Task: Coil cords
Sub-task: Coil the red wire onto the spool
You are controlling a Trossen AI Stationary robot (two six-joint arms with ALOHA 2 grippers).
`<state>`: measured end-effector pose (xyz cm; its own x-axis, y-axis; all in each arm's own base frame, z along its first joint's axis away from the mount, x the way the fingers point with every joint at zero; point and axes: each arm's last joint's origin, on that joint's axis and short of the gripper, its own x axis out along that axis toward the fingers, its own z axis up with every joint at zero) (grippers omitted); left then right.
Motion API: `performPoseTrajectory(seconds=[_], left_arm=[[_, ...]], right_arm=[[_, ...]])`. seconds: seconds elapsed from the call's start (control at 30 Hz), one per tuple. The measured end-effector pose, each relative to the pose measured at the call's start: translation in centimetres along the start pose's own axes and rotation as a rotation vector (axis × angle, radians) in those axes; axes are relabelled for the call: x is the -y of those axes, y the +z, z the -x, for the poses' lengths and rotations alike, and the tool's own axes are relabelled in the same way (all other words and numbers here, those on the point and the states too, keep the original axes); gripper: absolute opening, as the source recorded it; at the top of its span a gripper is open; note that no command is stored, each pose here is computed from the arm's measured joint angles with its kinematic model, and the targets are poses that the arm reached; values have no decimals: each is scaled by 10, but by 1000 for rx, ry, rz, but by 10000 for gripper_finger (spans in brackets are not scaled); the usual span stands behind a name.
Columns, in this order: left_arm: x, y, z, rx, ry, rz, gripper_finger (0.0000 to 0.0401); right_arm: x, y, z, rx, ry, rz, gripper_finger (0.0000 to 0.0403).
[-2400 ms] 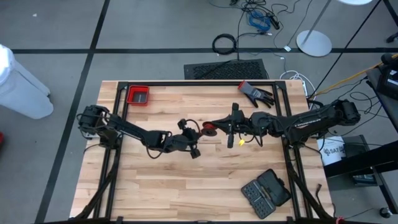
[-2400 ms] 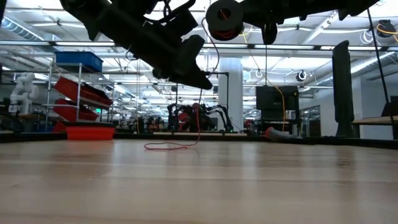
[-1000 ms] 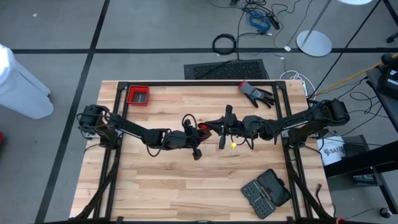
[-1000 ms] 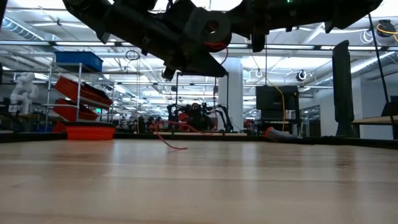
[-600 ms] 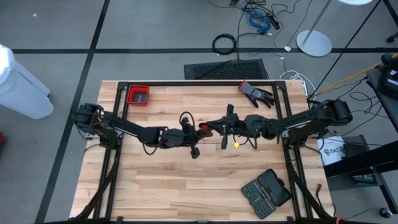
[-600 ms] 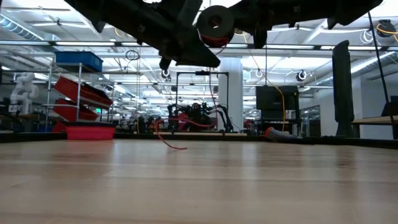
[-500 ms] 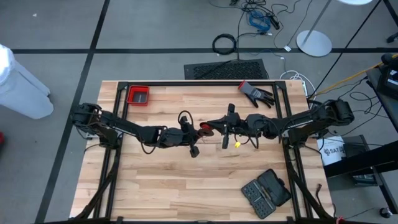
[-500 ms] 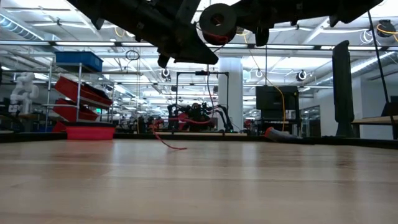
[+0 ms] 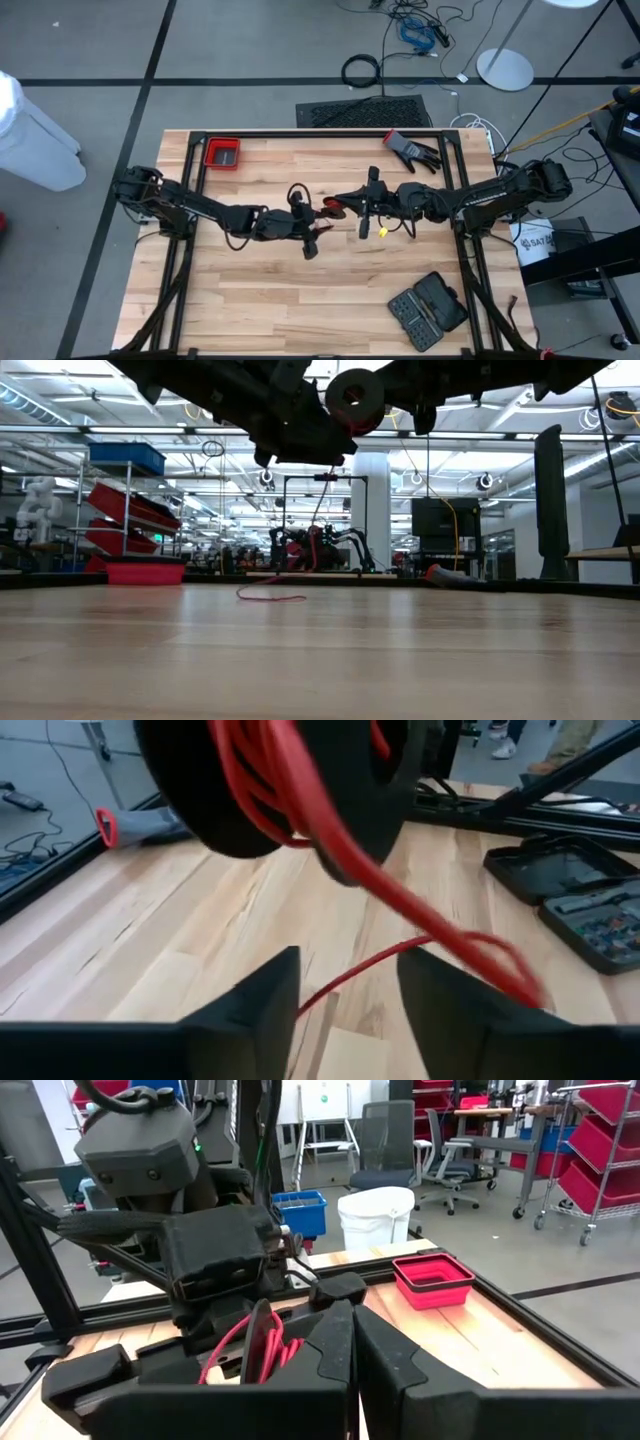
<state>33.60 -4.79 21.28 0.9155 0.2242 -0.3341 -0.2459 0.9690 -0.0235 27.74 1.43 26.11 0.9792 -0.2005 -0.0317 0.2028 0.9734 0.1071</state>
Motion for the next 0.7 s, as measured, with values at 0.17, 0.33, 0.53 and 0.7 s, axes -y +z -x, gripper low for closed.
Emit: performPoseTrajectory(seconds=[0.17,0.33,0.53,0.7], left_arm=[[2,2,10,-47,-30,-16,211],[2,3,34,-179,-112,-60,223],[1,17,68,-208,-151,-37,224],[4,41,84,-14,-149,-28,224]], right_arm=[[0,0,0,0,0,-2,0],[1,7,6,18,2,-8,0],[2,11,12,0,0,-10,0],[2,10,12,-18,-2,-5,0]])
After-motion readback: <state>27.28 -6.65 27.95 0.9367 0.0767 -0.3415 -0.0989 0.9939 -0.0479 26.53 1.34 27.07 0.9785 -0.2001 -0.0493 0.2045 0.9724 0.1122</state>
